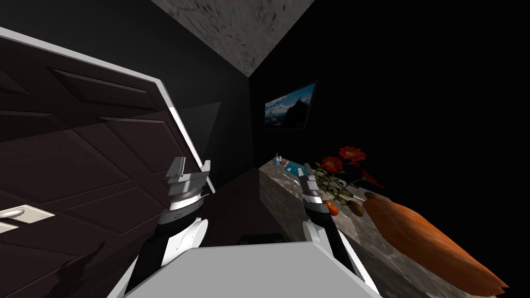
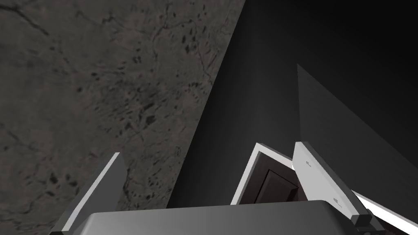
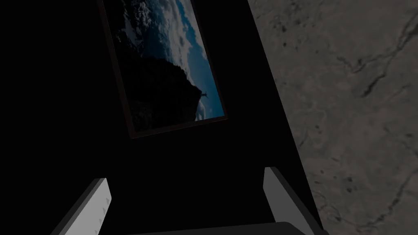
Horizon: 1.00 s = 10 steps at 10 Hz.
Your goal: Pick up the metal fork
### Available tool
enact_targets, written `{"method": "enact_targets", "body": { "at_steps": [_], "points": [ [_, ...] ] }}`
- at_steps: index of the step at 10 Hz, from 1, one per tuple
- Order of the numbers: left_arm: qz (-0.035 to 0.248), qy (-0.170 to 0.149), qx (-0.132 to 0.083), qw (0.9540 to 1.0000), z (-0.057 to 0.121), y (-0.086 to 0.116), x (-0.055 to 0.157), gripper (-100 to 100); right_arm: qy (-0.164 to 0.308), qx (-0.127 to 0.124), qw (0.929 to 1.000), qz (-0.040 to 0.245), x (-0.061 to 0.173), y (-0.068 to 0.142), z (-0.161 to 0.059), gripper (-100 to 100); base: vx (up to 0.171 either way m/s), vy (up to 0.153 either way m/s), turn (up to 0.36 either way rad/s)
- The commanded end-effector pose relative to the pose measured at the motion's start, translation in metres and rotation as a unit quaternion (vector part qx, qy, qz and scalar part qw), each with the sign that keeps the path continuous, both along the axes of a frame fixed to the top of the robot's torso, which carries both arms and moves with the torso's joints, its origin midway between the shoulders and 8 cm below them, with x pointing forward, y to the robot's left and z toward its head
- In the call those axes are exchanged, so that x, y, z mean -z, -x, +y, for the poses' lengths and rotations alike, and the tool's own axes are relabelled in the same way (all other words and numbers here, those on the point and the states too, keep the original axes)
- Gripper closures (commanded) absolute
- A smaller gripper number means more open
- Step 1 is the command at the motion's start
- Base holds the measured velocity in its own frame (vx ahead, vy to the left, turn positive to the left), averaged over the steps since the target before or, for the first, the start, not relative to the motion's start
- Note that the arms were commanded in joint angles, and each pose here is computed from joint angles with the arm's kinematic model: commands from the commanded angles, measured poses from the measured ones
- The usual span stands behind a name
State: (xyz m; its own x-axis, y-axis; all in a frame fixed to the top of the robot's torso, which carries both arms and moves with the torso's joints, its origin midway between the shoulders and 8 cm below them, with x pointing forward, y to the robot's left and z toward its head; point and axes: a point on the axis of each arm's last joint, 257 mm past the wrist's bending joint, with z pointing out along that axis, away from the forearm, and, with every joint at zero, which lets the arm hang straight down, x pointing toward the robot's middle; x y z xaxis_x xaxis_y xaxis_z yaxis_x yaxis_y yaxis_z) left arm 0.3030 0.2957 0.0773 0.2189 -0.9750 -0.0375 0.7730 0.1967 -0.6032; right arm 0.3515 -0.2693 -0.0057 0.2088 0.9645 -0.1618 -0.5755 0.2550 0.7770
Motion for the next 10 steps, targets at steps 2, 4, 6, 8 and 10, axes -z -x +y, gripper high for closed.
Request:
{"method": "enact_targets", "body": {
  "at_steps": [2,4,6,8,10],
  "points": [
    [0.000,0.000,0.000,1.0000,0.000,0.000,0.000,0,0.055,0.013,0.9979,0.033,0.021,0.004,-0.007,-100,-0.009,0.059,-0.026],
    [0.000,0.000,0.000,1.0000,0.000,0.000,0.000,0,0.104,0.027,0.9920,0.066,0.042,0.009,-0.017,-100,0.006,0.096,-0.028],
    [0.000,0.000,0.000,1.0000,0.000,0.000,0.000,0,0.163,0.043,0.9799,0.107,0.069,0.017,-0.030,-100,0.007,0.090,-0.018],
    [0.000,0.000,0.000,1.0000,0.000,0.000,0.000,0,0.229,0.056,0.9596,0.154,0.099,0.030,-0.046,-100,0.018,0.134,-0.011],
    [0.000,0.000,0.000,1.0000,0.000,0.000,0.000,0,0.265,0.059,0.9458,0.179,0.115,0.037,-0.054,-100,0.037,0.099,-0.003]
  ]
}}
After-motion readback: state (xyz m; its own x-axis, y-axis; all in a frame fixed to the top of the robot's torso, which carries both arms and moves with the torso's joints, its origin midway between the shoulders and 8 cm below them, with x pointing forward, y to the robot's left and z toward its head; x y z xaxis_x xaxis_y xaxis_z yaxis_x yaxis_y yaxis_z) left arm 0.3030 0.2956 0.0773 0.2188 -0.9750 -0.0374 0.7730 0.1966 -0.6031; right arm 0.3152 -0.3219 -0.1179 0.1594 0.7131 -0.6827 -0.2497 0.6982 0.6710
